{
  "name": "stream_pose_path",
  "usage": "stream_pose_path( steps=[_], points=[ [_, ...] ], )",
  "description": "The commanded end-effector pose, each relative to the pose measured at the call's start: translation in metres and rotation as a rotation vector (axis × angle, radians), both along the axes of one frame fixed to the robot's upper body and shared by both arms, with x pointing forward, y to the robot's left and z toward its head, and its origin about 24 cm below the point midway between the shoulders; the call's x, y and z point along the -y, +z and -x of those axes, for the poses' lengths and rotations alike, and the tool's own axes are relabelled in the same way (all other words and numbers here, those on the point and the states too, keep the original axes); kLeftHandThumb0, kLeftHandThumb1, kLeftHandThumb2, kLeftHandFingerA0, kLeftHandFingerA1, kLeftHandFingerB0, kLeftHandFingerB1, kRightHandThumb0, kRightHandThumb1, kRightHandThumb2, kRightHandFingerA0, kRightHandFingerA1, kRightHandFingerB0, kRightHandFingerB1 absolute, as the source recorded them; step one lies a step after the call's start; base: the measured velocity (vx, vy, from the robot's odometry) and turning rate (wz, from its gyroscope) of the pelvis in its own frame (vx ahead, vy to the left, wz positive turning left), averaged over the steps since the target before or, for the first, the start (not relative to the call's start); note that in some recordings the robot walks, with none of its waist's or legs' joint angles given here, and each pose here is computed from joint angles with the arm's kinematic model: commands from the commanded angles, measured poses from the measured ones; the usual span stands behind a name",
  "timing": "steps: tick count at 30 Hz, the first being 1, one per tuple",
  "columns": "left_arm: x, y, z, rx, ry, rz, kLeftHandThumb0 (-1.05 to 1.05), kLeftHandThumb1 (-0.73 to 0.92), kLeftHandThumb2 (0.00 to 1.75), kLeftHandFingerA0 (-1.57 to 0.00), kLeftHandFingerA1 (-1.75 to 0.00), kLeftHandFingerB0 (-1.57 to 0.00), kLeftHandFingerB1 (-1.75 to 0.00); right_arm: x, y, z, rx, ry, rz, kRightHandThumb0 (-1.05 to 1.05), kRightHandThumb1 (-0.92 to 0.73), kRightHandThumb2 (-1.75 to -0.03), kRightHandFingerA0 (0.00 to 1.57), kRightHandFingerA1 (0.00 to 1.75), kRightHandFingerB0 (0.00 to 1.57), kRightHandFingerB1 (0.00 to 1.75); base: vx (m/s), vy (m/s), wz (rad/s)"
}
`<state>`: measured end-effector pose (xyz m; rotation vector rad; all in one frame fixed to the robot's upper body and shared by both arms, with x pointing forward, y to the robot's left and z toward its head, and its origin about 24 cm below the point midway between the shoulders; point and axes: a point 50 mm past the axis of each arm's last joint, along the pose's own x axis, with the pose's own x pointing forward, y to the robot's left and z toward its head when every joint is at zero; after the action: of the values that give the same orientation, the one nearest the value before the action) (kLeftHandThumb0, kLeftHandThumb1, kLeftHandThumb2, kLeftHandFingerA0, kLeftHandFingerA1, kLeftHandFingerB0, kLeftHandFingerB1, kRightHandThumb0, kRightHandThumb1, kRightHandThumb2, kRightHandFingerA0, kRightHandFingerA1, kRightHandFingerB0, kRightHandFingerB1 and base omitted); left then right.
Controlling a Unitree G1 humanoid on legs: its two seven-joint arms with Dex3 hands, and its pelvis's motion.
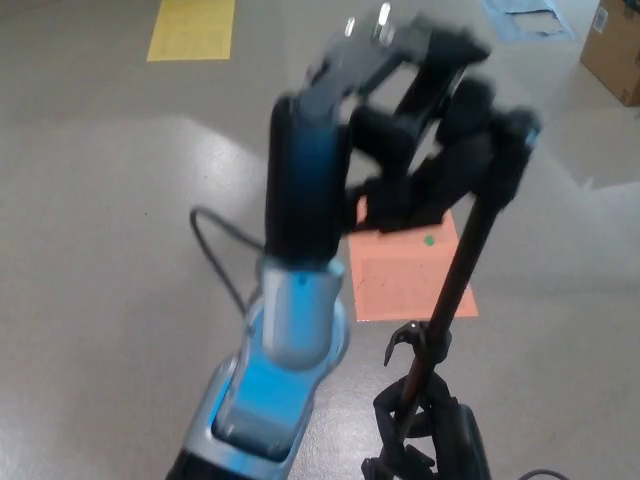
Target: A phone stand is kept on the floor and the robot uses both its hands to grab it and uses its left hand to extend the phone stand by pulling it upwards
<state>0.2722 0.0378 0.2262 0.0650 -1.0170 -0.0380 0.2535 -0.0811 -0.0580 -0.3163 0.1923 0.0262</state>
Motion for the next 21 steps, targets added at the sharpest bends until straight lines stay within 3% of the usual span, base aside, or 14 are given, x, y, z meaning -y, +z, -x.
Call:
stream_pose_path(
  steps=[1,3,6,7,8,14,15,19,20,21],
  points=[
    [0.013,0.074,0.028,0.178,-0.025,0.016,-0.47,0.75,0.56,-0.86,-1.75,-0.65,-1.71,0.0,-0.016,0.014,-0.1,-0.051,-0.01,-0.38,-0.85,-0.65,1.07,1.75,0.96,1.75,0.0,0.0,0.0],
    [0.015,0.092,0.037,0.209,-0.04,0.03,-0.38,0.67,0.59,-0.88,-1.75,-0.7,-1.74,0.001,-0.018,0.016,-0.102,-0.05,0.005,-0.41,-0.84,-0.65,1.13,1.75,1.0,1.75,0.0,0.0,0.0],
    [0.015,0.094,0.039,0.206,-0.041,0.029,-0.38,0.67,0.59,-0.88,-1.75,-0.7,-1.74,0.001,-0.018,0.016,-0.103,-0.05,0.006,-0.41,-0.84,-0.65,1.13,1.75,1.0,1.75,0.0,0.0,0.0],
    [0.014,0.102,0.042,0.24,-0.018,0.023,-0.38,0.46,0.87,-1.24,-1.41,-1.01,-1.3,0.001,-0.02,0.018,-0.109,-0.05,0.001,-0.4,-0.84,-0.65,1.1,1.75,0.99,1.75,0.0,0.0,0.0],
    [0.011,0.114,0.046,0.29,0.016,0.017,-0.38,0.46,0.87,-1.24,-1.41,-1.01,-1.3,0.002,-0.022,0.02,-0.117,-0.05,-0.006,-0.4,-0.84,-0.65,1.1,1.75,0.99,1.75,0.0,0.0,0.0],
    [0.007,0.132,0.049,0.323,0.037,0.029,-0.36,0.48,0.88,-1.26,-1.43,-1.03,-1.32,0.003,-0.025,0.023,-0.129,-0.046,0.003,-0.41,-0.84,-0.65,1.08,1.75,0.98,1.75,0.0,0.0,0.0],
    [0.006,0.134,0.05,0.326,0.037,0.028,-0.31,0.69,0.6,-0.93,-1.75,-0.71,-1.75,0.003,-0.025,0.023,-0.129,-0.046,0.005,-0.4,-0.84,-0.65,1.09,1.75,0.98,1.75,0.0,0.0,0.0],
    [0.005,0.135,0.05,0.325,0.038,0.026,-0.31,0.69,0.6,-0.93,-1.75,-0.71,-1.75,0.003,-0.024,0.023,-0.128,-0.048,0.004,-0.4,-0.84,-0.65,1.09,1.75,0.98,1.75,0.0,0.0,0.0],
    [0.005,0.136,0.05,0.325,0.036,0.03,-0.34,0.47,0.89,-1.27,-1.42,-1.02,-1.3,0.003,-0.024,0.023,-0.129,-0.049,0.0,-0.39,-0.84,-0.65,1.08,1.75,0.98,1.75,0.0,0.0,0.0],
    [0.004,0.137,0.05,0.326,0.034,0.034,-0.34,0.47,0.89,-1.27,-1.42,-1.02,-1.3,0.003,-0.024,0.022,-0.129,-0.051,-0.005,-0.39,-0.84,-0.65,1.08,1.75,0.98,1.75,0.0,0.0,0.0]
  ],
)
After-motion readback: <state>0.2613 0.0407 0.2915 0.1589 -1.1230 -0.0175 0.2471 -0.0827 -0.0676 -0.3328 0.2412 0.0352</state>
